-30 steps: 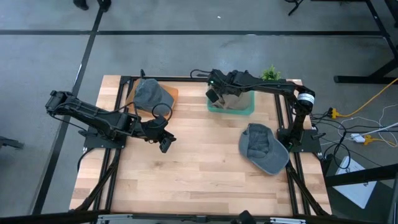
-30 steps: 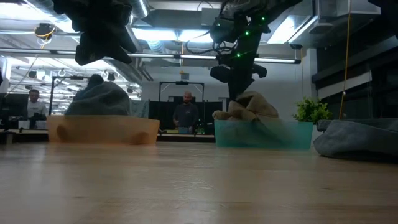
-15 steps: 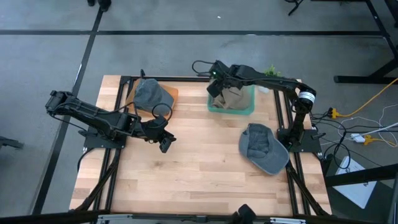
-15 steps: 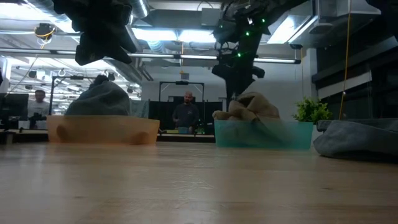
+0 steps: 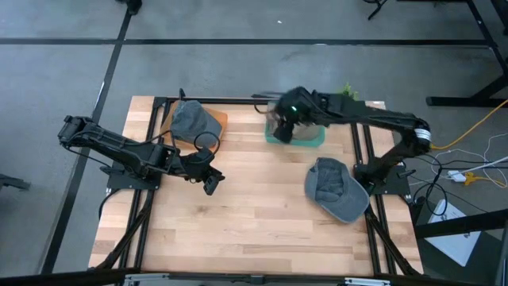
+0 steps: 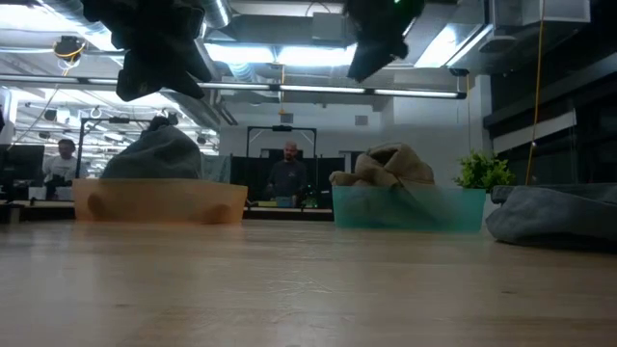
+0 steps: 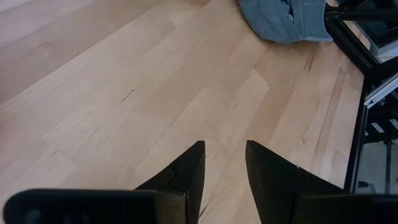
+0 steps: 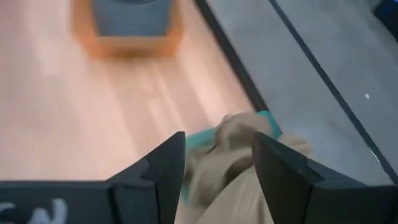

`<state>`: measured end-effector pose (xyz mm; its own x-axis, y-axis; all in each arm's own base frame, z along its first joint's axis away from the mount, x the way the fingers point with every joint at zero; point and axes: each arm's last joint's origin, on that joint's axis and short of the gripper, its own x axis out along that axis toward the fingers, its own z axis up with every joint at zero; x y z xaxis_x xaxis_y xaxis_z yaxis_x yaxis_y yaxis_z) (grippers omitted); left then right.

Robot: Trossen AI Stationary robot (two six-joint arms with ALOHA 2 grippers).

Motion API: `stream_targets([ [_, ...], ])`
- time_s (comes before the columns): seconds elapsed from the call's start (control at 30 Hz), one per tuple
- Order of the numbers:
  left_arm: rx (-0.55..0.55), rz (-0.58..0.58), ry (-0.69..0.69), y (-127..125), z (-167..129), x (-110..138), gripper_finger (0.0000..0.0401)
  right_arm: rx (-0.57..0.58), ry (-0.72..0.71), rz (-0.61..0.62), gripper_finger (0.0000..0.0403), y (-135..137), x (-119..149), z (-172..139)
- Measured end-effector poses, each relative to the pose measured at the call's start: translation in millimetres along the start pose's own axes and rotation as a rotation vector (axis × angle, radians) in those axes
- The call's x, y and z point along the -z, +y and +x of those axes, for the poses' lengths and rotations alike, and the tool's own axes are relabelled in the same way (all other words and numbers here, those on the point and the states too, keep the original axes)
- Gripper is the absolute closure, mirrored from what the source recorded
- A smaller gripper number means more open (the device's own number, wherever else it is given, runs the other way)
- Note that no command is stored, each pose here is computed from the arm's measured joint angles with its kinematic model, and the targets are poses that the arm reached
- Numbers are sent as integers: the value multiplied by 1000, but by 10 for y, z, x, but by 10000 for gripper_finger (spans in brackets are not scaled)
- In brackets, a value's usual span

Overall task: Pick & Place hat
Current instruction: Put the gray cap into the orange bin

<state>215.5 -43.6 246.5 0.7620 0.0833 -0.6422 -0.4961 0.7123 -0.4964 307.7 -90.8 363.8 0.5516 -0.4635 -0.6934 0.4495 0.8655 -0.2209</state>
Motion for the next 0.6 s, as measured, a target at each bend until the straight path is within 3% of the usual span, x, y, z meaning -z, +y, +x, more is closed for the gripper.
stream_targets([
  [0.37,0,-1,0,0,0,0,290,-332,23,111,217,487,757,-519],
  [0.6,1,-6,-1,-1,0,-1,290,-477,207,238,217,716,1101,-646],
])
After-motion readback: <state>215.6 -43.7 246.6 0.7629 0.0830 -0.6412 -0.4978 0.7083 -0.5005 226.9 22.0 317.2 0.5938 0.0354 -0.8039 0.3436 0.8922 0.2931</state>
